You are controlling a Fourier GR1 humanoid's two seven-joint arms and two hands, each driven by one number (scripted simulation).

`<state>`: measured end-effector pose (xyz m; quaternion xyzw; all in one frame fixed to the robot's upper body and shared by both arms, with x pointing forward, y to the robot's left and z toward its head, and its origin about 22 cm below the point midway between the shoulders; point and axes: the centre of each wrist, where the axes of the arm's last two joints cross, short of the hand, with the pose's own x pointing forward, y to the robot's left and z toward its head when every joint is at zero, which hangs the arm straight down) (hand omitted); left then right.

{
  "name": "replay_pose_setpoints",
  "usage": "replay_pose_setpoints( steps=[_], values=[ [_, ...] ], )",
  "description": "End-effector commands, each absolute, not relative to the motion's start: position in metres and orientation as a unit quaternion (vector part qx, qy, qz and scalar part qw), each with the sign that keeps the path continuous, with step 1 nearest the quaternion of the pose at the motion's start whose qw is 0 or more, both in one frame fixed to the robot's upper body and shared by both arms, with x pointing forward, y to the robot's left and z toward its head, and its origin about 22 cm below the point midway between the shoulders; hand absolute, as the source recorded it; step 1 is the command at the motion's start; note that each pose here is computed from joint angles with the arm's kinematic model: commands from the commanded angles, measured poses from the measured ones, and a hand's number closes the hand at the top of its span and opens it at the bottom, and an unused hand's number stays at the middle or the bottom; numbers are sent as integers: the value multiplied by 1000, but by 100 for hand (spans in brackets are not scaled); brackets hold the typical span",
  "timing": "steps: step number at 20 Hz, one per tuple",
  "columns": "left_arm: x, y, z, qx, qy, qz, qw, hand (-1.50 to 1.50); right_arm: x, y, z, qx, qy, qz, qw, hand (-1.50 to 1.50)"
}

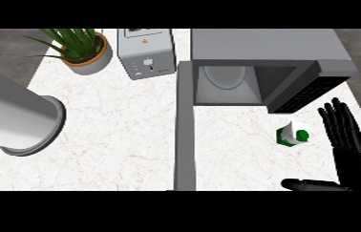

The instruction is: Pick up the milk, place it into the microwave and close the microwave

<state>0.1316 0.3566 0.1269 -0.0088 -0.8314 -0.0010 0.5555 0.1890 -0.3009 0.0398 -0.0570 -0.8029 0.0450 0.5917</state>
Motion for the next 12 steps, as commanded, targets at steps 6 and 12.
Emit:
replay_pose_setpoints(
  steps=[6,12],
  values=[
    [110,377,130,-13,-828,6,561,-150,212,-321,-10,-99,-781,12,617,-150],
    [114,367,132,-9,-831,3,556,-150,215,-344,-59,-115,-768,20,630,-150]
  ],
)
